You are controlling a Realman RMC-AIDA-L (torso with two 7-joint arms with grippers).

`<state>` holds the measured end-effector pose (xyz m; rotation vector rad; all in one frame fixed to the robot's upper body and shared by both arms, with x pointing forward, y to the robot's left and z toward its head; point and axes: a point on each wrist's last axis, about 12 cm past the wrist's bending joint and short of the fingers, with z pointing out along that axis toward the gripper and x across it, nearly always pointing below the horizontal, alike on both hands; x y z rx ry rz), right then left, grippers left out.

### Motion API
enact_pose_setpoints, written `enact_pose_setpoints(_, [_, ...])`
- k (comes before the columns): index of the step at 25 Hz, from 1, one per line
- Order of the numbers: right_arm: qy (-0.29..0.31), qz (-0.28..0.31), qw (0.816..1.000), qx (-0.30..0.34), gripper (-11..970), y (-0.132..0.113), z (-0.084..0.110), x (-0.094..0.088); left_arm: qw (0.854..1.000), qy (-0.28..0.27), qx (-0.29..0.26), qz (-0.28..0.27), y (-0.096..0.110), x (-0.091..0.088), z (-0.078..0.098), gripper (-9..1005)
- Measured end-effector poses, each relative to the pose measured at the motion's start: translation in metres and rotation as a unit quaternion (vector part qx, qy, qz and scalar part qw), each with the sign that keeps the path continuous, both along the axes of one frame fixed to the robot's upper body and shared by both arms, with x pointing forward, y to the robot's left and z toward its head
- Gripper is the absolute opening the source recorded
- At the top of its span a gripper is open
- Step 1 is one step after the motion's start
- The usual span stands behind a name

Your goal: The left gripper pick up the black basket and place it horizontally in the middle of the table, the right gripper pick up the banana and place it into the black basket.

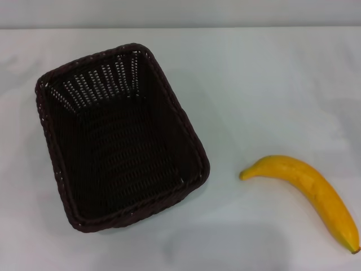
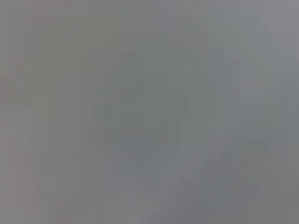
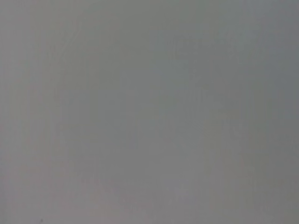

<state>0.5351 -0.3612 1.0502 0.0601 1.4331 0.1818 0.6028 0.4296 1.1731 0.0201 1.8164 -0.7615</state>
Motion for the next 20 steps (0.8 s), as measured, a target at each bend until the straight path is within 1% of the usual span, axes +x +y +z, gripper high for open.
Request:
enact_pose_setpoints(2, [-0.002, 0.003, 1.0, 0.001, 861, 0.003, 0.001, 0.003, 0.998, 0.01, 0.045, -0.043, -0.008, 0.018, 0.021, 874])
enact_pose_setpoints(3, [-0.002, 0.003, 1.0, 0.001, 861, 0.003, 0.001, 0.003, 0.996, 0.016, 0.065, -0.06, -0.012, 0.025, 0.029, 874])
enact_pose_setpoints(4, [-0.003, 0.004, 1.0, 0.002, 861, 0.004, 0.001, 0.004, 0.992, 0.024, 0.092, -0.085, -0.018, 0.032, 0.038, 874])
enact_pose_setpoints(5, [-0.003, 0.005, 1.0, 0.003, 861, 0.005, 0.001, 0.004, 0.985, 0.031, 0.123, -0.113, -0.025, 0.039, 0.047, 874])
enact_pose_setpoints(7, [-0.004, 0.009, 1.0, 0.005, 861, 0.008, 0.002, 0.007, 0.972, 0.038, 0.172, -0.156, -0.037, 0.046, 0.057, 874])
enact_pose_setpoints(9, [-0.005, 0.013, 1.0, 0.008, 861, 0.012, 0.003, 0.01, 0.947, 0.044, 0.241, -0.209, -0.051, 0.051, 0.064, 873])
enact_pose_setpoints(10, [-0.005, 0.015, 1.0, 0.009, 861, 0.013, 0.003, 0.011, 0.925, 0.048, 0.287, -0.244, -0.065, 0.057, 0.064, 873])
enact_pose_setpoints(12, [-0.006, 0.016, 1.0, 0.015, 861, 0.014, 0.003, 0.01, 0.902, 0.055, 0.33, -0.274, -0.081, 0.062, 0.062, 873])
enact_pose_setpoints(14, [-0.004, 0.016, 1.0, 0.021, 861, 0.013, 0.002, 0.009, 0.875, 0.064, 0.372, -0.303, -0.101, 0.068, 0.057, 873])
enact_pose_setpoints(15, [-0.004, 0.016, 1.0, 0.022, 861, 0.013, 0.002, 0.009, 0.865, 0.07, 0.387, -0.312, -0.107, 0.069, 0.053, 872])
enact_pose_setpoints(17, [-0.003, 0.016, 1.0, 0.023, 861, 0.014, 0.001, 0.008, 0.852, 0.07, 0.404, -0.326, -0.119, 0.071, 0.048, 872])
enact_pose_setpoints(18, [-0.002, 0.016, 1.0, 0.024, 861, 0.014, 0.001, 0.008, 0.847, 0.068, 0.411, -0.33, -0.123, 0.072, 0.046, 872])
enact_pose_setpoints(20, [-0.002, 0.016, 1.0, 0.024, 861, 0.014, 0.001, 0.008, 0.844, 0.063, 0.418, -0.331, -0.128, 0.073, 0.041, 872])
